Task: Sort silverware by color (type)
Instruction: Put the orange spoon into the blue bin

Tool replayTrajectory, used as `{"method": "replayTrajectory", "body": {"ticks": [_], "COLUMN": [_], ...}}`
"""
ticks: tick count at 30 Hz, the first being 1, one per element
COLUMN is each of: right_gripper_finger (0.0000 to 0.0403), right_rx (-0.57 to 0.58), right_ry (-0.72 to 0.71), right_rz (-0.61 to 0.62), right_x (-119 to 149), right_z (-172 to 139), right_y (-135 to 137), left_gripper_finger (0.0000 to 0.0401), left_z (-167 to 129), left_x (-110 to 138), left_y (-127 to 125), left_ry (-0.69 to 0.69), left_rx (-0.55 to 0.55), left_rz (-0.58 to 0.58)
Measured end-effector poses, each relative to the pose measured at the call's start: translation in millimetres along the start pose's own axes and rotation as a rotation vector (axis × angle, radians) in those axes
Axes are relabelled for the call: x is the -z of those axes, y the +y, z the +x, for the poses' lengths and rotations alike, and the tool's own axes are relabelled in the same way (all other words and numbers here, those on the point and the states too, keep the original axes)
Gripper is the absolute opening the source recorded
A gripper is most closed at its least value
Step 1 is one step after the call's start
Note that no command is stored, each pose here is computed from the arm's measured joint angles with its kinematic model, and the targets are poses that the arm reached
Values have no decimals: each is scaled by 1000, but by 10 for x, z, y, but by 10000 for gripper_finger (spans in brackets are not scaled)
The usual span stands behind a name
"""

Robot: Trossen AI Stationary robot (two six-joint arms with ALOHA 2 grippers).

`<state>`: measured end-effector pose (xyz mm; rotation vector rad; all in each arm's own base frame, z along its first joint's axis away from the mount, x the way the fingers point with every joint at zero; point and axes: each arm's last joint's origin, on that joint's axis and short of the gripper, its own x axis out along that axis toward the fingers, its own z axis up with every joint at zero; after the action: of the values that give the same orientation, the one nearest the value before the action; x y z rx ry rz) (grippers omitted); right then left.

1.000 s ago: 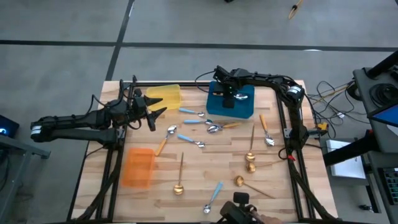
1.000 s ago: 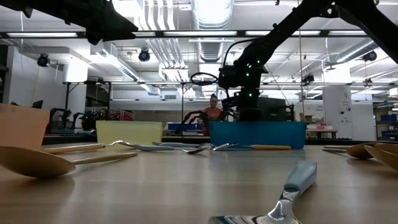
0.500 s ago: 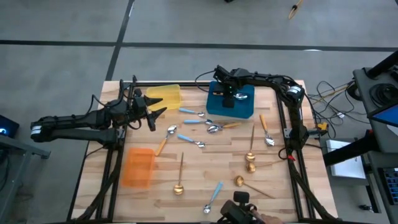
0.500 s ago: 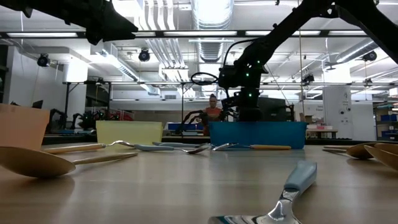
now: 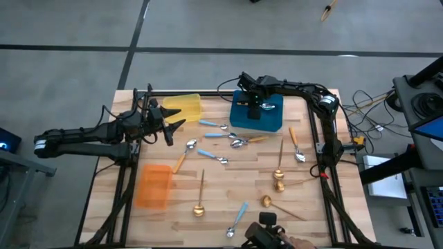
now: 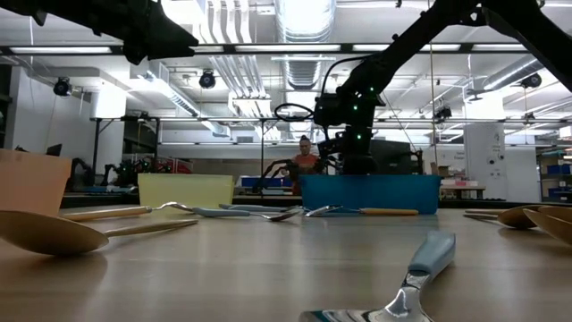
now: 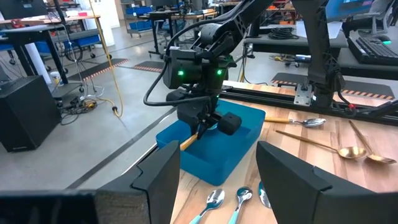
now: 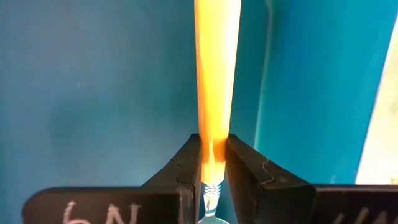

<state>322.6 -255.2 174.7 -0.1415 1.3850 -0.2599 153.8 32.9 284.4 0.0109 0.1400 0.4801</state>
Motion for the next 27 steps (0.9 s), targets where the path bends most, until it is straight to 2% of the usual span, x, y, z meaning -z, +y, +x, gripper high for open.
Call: {"method": "replayTrajectory", "body": {"ticks": [17,27], "right_gripper_finger": [43,43], "right_rx": [-3,-29], "right_ry": [2,42], "right_rz": [6,10], "right_x": [6,109], "right_z": [7,127], "right_y": [6,91], "left_gripper_finger": [194,194], "left_z": [0,0], "left_x": [0,0], "left_y": [0,0], "left_ry": [0,0], "left_rx": [0,0], "left_rz": [0,0]}}
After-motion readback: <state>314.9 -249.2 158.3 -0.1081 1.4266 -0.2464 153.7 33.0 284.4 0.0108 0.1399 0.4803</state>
